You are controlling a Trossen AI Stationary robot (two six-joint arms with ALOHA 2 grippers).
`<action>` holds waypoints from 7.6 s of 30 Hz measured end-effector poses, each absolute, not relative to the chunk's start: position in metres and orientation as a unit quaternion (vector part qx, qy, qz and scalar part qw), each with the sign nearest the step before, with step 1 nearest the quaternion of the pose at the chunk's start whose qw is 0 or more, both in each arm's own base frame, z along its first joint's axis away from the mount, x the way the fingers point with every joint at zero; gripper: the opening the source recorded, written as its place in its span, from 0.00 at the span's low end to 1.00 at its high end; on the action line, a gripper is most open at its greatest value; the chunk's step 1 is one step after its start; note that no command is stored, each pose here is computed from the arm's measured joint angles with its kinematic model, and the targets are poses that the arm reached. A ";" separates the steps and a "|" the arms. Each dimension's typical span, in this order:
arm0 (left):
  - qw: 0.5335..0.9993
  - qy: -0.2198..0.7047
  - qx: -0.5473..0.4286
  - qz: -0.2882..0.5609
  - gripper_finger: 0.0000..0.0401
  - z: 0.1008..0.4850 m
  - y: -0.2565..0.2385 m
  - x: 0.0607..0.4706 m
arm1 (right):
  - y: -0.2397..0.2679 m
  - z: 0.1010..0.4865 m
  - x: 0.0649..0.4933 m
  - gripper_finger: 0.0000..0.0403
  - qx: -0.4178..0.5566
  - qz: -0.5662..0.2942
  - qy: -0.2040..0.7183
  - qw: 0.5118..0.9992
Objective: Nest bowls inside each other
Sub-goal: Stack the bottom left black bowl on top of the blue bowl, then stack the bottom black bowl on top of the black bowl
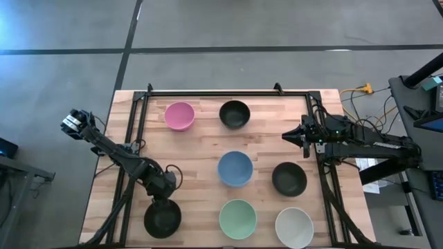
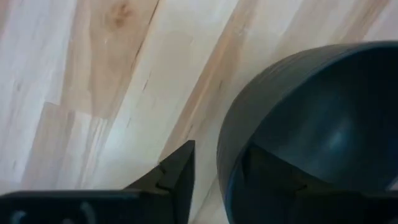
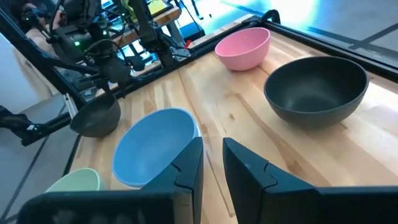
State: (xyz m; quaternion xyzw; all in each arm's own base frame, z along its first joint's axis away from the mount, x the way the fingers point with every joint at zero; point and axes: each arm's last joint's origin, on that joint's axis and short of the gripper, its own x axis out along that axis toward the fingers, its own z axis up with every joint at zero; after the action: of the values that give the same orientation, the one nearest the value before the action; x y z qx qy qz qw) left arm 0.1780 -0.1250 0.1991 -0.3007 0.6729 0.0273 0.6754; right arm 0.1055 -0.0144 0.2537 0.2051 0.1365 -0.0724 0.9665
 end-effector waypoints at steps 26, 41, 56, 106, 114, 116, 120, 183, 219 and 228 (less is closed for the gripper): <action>0.718 0.564 -0.407 0.034 0.00 0.264 -0.094 0.226 | -0.015 0.257 0.106 0.14 0.203 -0.071 0.122 0.969; 0.756 0.470 -0.443 0.108 0.00 0.358 0.030 0.362 | -0.015 0.256 0.106 0.14 0.199 -0.071 0.124 0.969; 0.684 0.614 -0.371 0.129 0.00 0.330 0.030 0.412 | -0.015 0.256 0.106 0.14 0.207 -0.071 0.124 0.968; 0.670 0.646 -0.323 0.172 0.00 0.291 0.030 0.429 | -0.015 0.256 0.106 0.14 0.207 -0.072 0.124 0.968; 0.649 0.667 -0.322 0.175 0.00 0.273 0.030 0.428 | -0.015 0.256 0.106 0.14 0.207 -0.072 0.124 0.968; 0.655 0.662 -0.321 0.171 0.00 0.273 0.029 0.429 | -0.015 0.256 0.106 0.14 0.208 -0.072 0.124 0.968; 0.660 0.657 -0.323 0.168 0.00 0.273 0.029 0.431 | -0.015 0.256 0.106 0.14 0.210 -0.072 0.124 0.967; 0.761 0.599 -0.225 0.106 0.28 0.281 -0.008 0.203 | 0.009 0.180 0.174 0.14 0.186 0.052 0.533 0.824; 0.780 0.594 -0.189 0.062 0.28 0.270 -0.008 0.177 | 0.009 0.178 0.229 0.14 0.008 0.145 0.600 0.786; 0.787 0.584 -0.189 0.058 0.28 0.270 -0.008 0.180 | 0.009 0.181 0.223 0.14 -0.015 0.168 0.610 0.775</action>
State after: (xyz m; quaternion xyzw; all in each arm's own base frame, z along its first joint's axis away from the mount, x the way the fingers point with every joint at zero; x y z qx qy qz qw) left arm 0.1797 -0.0083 0.2700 -0.1892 0.5842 0.0577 0.7872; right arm 0.2226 0.0090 0.1814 -0.0150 0.6095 0.1684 0.7745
